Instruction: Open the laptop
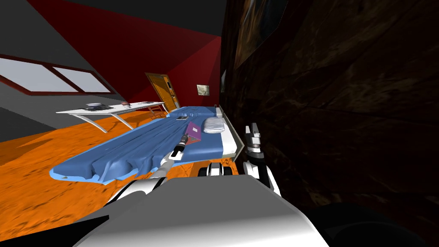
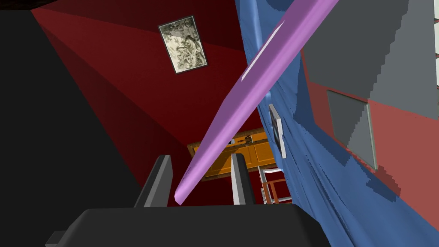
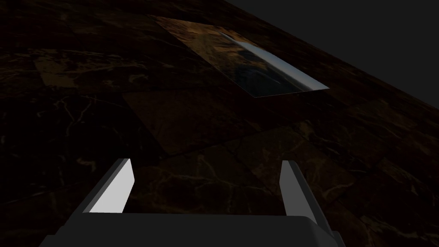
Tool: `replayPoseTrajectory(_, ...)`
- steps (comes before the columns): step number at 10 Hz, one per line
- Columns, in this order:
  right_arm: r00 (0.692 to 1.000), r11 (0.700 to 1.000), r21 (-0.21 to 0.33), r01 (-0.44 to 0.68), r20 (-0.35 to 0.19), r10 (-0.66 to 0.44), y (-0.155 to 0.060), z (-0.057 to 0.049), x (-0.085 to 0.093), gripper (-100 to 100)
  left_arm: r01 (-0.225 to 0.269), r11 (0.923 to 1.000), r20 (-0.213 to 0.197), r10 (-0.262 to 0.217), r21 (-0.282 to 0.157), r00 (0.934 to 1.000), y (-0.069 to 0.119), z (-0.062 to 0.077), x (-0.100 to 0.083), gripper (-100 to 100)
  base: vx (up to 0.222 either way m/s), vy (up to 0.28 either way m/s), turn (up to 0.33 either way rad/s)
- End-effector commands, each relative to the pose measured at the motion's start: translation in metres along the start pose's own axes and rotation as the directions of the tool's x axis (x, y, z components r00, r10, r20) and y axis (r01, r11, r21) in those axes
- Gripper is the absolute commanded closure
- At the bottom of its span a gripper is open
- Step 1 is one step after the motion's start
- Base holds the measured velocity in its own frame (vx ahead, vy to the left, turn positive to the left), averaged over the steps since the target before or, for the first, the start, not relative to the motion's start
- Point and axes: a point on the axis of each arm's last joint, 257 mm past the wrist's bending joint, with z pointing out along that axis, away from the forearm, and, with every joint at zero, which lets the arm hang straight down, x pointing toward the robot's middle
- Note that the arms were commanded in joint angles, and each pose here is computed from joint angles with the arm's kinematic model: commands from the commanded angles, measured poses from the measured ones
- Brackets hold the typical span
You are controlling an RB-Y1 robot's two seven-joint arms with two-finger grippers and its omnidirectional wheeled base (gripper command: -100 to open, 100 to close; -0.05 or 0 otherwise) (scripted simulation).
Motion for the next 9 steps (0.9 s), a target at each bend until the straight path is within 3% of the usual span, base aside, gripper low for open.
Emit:
replayPoseTrajectory(1, 1.000, 1.000, 0.000, 0.000, 0.000, 0.000, 0.000, 0.000, 0.000, 0, 0.055, 0.9985, -0.018, -0.055, 0.001, 0.9983, 0.001, -0.003, 0.002, 100, 0.029, -0.023, 0.020)
replayPoseTrajectory(2, 1.000, 1.000, 0.000, 0.000, 0.000, 0.000, 0.000, 0.000, 0.000, 0, 0.043, 0.9991, -0.060, -0.043, -0.005, 0.9973, 0.004, -0.010, 0.007, 100, 0.060, -0.030, 0.165)
replayPoseTrajectory(4, 1.000, 1.000, 0.000, 0.000, 0.000, 0.000, 0.000, 0.000, 0.000, 0, 0.098, 0.9951, -0.059, -0.099, -0.008, 0.9933, 0.004, -0.010, 0.007, 100, 0.048, -0.038, 0.090)
replayPoseTrajectory(5, 1.000, 1.000, 0.000, 0.000, 0.000, 0.000, 0.000, 0.000, 0.000, 0, 0.077, 0.9970, -0.056, -0.077, -0.009, 0.9954, 0.006, -0.010, 0.006, 100, 0.007, -0.008, -0.001)
replayPoseTrajectory(6, 1.000, 1.000, 0.000, 0.000, 0.000, 0.000, 0.000, 0.000, 0.000, 0, 0.164, 0.9864, -0.052, -0.164, -0.012, 0.9850, 0.011, -0.015, 0.021, 100, 0.005, 0.114, -0.036)
replayPoseTrajectory(7, 1.000, 1.000, 0.000, 0.000, 0.000, 0.000, 0.000, 0.000, 0.000, 0, 0.205, 0.9788, -0.049, -0.205, -0.012, 0.9775, 0.013, -0.018, 0.029, 100, 0.009, 0.193, -0.057)
replayPoseTrajectory(8, 1.000, 1.000, 0.000, 0.000, 0.000, 0.000, 0.000, 0.000, 0.000, 0, 0.205, 0.9788, -0.049, -0.205, -0.012, 0.9775, 0.013, -0.018, 0.029, 100, 0.006, 0.141, -0.023)
replayPoseTrajectory(9, 1.000, 1.000, 0.000, 0.000, 0.000, 0.000, 0.000, 0.000, 0.000, 0, 0.285, 0.9585, -0.043, -0.285, -0.013, 0.9576, 0.017, -0.023, 0.045, 100, -0.025, 0.152, -0.022)
